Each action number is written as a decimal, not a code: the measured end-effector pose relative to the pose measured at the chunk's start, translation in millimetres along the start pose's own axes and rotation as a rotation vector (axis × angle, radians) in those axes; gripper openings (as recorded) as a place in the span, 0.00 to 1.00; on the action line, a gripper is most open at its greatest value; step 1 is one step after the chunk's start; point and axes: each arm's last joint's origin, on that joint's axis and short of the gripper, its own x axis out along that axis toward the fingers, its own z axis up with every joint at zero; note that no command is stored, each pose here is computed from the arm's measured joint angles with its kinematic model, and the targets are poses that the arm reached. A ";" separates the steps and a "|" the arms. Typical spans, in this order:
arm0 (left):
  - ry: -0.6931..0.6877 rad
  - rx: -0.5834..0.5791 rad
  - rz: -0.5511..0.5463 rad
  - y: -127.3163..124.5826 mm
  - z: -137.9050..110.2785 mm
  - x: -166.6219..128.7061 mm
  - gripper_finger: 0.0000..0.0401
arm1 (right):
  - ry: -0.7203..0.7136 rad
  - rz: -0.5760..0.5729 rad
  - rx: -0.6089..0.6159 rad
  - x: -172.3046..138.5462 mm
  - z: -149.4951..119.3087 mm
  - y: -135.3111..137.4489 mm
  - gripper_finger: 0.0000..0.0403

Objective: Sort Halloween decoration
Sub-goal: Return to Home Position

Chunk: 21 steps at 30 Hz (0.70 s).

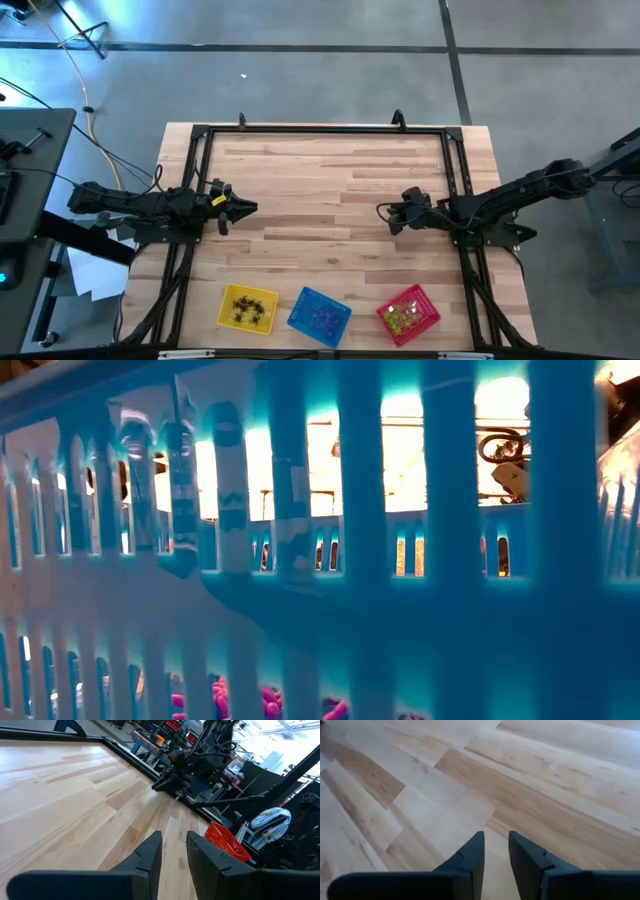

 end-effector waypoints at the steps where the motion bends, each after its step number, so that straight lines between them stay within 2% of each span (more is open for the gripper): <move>1: 0.000 0.000 0.000 0.0 0.0 0.0 0.20 | -0.007 -0.005 0.000 0.0 0.2 -0.2 0.21; 9: 0.000 0.000 0.000 0.0 0.0 0.0 0.20 | -0.008 -0.004 -0.005 0.0 0.3 -0.1 0.01; 21: 0.000 0.000 0.000 0.0 0.0 0.0 0.20 | 0.013 0.016 0.001 0.0 -0.1 0.9 0.12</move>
